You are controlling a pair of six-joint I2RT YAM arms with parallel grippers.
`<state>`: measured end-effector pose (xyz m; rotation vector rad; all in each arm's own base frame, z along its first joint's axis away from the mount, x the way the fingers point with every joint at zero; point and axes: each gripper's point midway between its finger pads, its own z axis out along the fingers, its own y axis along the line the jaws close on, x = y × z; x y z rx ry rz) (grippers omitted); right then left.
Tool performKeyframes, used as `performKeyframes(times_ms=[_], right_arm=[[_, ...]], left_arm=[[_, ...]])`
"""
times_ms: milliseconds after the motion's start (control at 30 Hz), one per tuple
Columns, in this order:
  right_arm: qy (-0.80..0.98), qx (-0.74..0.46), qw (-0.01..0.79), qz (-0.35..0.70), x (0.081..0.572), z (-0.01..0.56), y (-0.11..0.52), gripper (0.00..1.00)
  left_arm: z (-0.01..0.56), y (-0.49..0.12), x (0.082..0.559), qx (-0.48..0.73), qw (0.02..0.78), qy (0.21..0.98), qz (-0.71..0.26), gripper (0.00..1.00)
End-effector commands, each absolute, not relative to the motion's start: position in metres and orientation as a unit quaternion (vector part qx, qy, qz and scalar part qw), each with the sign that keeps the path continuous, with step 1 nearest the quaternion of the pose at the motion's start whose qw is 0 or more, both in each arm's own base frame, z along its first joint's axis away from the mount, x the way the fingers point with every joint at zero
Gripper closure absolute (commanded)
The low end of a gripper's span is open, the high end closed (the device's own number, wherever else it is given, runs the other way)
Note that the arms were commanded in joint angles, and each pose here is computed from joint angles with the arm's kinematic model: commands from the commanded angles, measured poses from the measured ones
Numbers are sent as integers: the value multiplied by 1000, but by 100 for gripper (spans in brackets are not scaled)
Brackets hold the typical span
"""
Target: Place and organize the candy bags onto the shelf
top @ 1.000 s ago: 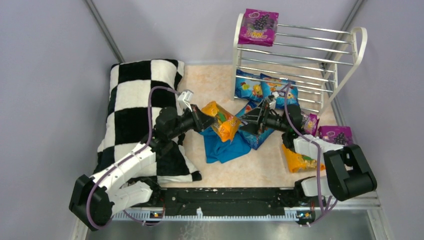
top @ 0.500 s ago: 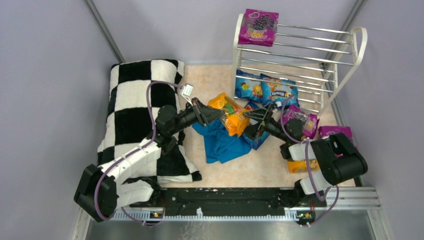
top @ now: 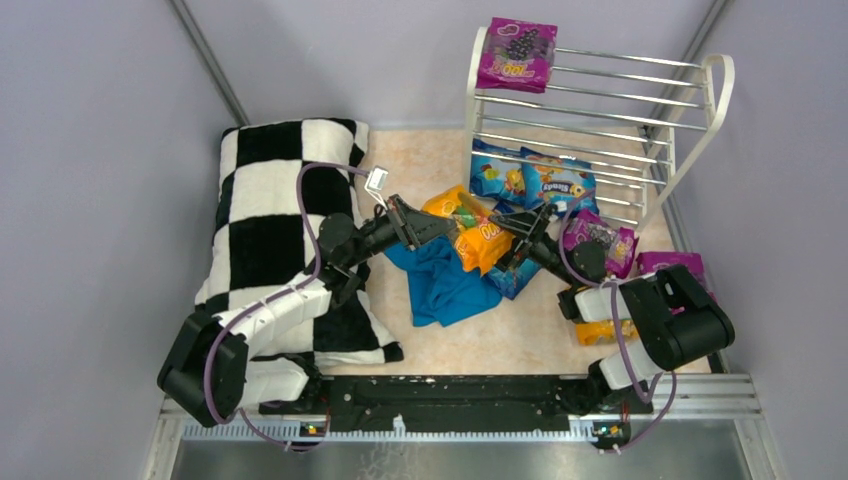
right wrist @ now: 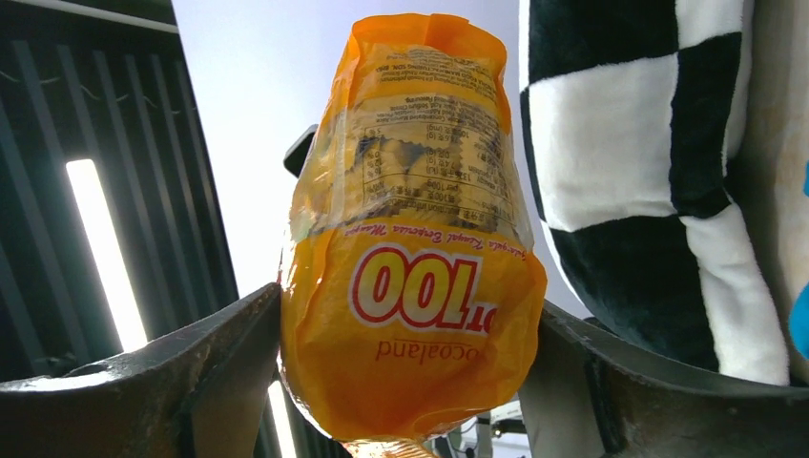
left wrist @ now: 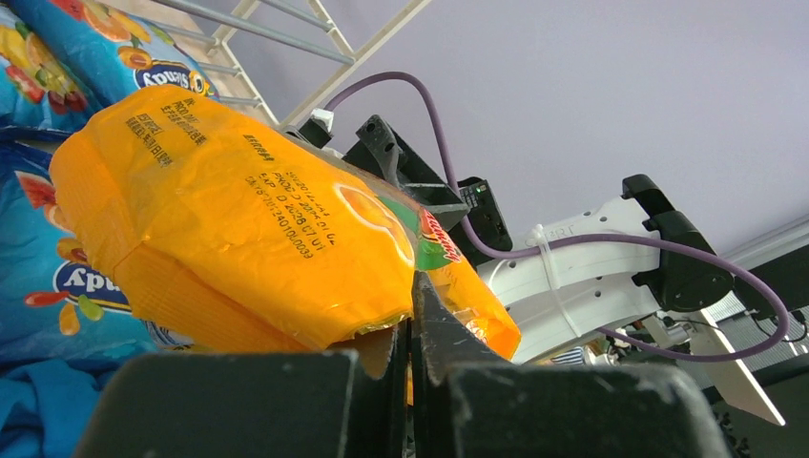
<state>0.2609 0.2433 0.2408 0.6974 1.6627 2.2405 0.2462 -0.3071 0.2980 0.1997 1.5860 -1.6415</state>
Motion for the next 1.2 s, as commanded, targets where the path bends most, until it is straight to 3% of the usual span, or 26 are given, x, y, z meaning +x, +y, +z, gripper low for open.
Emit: performKeyframes(times_ms=[0, 167, 333, 467, 600, 900, 1167], right_arm=[[524, 164, 200, 812, 249, 293, 239, 24], [519, 158, 206, 815, 248, 297, 237, 39], [511, 157, 218, 817, 248, 300, 234, 51], [517, 160, 241, 805, 252, 297, 227, 56], [544, 169, 273, 775, 261, 289, 218, 57], [572, 199, 331, 724, 280, 289, 192, 64], [562, 213, 400, 692, 310, 317, 169, 65]], left_arm=[[330, -306, 235, 113, 445, 569, -682, 100], [312, -308, 244, 101, 432, 607, -659, 96], [296, -304, 251, 81, 427, 649, -625, 54], [290, -296, 254, 76, 439, 677, -586, 24], [289, -281, 256, 74, 466, 696, -542, 4], [332, -218, 259, 92, 563, 735, -366, 1], [404, -152, 250, 93, 686, 681, -240, 1]])
